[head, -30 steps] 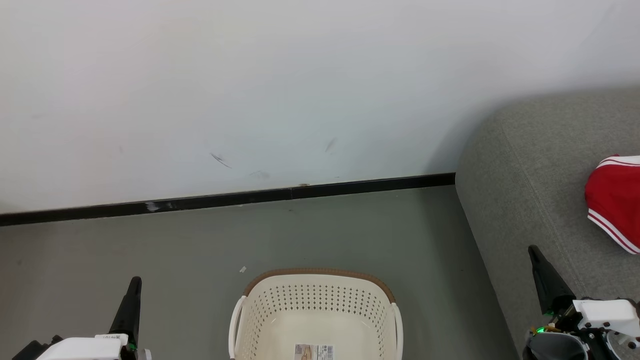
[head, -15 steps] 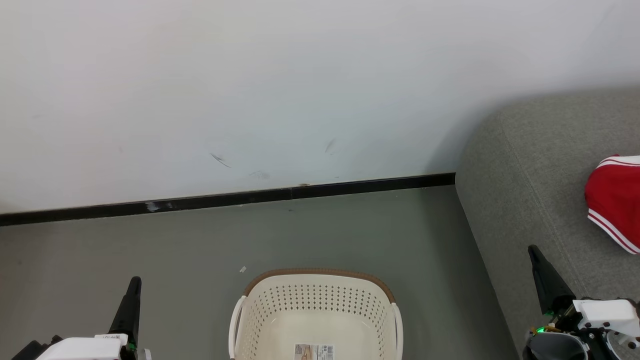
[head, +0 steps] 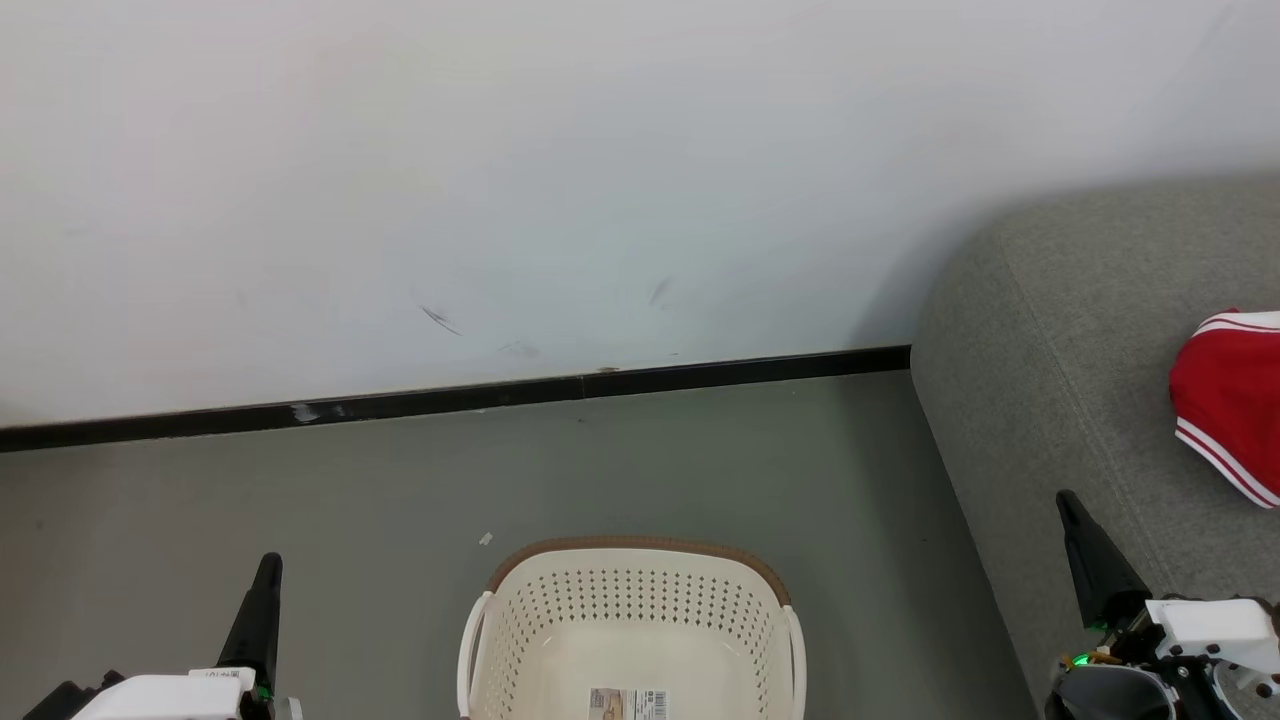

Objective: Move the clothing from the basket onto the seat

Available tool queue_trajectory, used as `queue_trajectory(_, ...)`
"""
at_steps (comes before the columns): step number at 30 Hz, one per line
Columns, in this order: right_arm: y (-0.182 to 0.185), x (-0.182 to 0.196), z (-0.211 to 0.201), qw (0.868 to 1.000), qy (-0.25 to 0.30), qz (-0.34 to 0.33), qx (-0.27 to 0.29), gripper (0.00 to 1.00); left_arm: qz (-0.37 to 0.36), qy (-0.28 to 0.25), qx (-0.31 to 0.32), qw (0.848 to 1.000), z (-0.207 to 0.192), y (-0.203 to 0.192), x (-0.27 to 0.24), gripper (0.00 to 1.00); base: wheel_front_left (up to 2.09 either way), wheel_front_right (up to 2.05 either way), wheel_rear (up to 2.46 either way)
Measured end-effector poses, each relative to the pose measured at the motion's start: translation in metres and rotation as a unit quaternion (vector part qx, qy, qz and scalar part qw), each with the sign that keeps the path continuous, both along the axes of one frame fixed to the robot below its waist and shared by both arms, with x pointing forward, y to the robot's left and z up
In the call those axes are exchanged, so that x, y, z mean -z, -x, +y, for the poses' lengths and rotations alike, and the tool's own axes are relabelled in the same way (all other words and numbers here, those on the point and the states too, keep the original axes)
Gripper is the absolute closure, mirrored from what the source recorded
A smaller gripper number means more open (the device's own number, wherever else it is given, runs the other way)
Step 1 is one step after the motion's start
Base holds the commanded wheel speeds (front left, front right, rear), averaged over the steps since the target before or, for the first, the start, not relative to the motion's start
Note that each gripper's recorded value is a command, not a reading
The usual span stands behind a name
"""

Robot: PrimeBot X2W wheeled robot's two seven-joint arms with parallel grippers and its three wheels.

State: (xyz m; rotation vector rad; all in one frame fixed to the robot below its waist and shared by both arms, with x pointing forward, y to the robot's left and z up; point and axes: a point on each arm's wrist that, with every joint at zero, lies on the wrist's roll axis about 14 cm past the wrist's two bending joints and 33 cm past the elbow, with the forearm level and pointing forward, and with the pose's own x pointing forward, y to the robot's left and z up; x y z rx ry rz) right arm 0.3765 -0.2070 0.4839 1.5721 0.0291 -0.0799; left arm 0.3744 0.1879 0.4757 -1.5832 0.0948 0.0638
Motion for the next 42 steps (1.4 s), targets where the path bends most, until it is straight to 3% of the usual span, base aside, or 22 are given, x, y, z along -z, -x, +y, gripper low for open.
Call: queue_trajectory(42,0.0,0.0,0.0,1.0,0.0,0.0,0.0,1.0,-0.001,0.001,0.002,1.0,-0.0006,0.0,-0.0003,1.0,0.0,0.0,0.0)
